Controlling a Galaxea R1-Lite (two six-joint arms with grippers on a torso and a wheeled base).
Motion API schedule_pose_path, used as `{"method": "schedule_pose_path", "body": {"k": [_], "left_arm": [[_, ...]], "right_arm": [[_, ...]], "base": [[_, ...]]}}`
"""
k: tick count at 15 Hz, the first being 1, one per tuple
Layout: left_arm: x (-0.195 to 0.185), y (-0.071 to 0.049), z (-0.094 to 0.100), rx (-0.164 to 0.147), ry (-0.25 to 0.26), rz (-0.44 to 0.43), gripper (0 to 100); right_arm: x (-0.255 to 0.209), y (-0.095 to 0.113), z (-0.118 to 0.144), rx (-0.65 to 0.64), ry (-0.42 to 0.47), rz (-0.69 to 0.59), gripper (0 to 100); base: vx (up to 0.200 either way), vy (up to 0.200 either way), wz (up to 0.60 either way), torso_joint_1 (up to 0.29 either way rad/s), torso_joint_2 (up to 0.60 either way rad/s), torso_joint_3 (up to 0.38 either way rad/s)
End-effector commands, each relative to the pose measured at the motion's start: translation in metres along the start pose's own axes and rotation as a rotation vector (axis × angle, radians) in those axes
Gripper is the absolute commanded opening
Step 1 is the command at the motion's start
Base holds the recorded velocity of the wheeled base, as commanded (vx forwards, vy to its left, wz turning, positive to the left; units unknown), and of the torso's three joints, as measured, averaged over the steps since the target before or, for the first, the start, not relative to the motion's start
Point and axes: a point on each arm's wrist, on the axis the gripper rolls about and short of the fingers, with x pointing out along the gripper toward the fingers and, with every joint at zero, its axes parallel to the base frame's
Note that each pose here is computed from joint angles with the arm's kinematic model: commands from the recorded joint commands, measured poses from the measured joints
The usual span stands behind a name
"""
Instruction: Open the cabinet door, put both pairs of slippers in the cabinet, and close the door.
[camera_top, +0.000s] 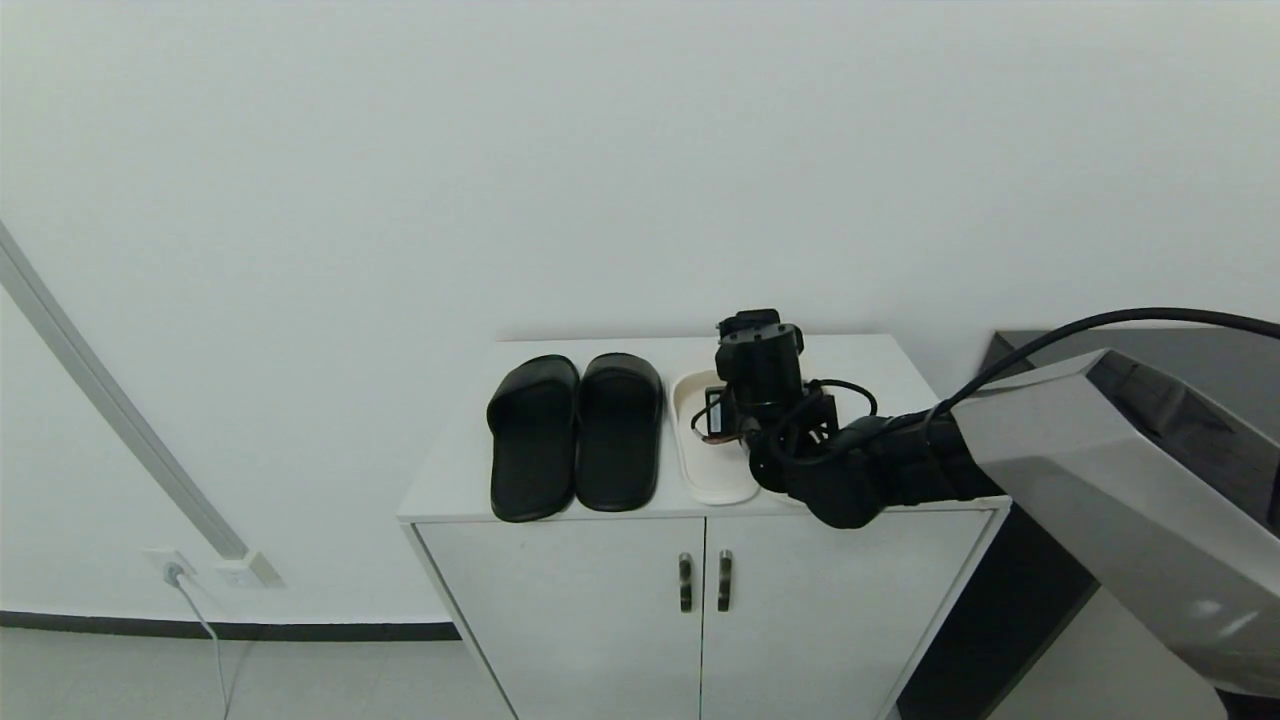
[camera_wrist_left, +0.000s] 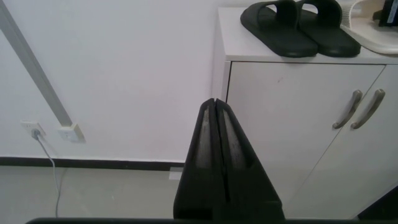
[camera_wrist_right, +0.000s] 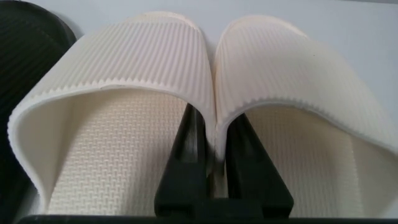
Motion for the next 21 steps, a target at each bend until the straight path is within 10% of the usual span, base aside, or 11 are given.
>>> {"method": "schedule_pose_path", "body": {"k": [1,7,13,21], "left_arm": [[0.0,0.0,0.0,-0.001,0.0,0.001,0],[0.0,0.0,0.0,-0.001,0.0,0.001,0],[0.0,0.0,0.0,-0.001,0.0,0.001,0],[0.0,0.0,0.0,-0.002,0.0,0.001,0]], "right_arm": [[-0.025,-0.012,0.031,0.011,-0.039,0.019,0],[-0.138,-0.059,0.072,0.01,-0.048,0.318,0],[-0.215,-0.105,0.032,-0.122,0.012,0.64,0],[-0.222,-0.107,0.01,-0.153,0.021,0.735,0]], "base": [[0.0,0.0,0.0,0.0,0.0,0.0],[0.0,0.0,0.0,0.0,0.0,0.0],[0.0,0.0,0.0,0.0,0.0,0.0],[0.0,0.0,0.0,0.0,0.0,0.0]]}}
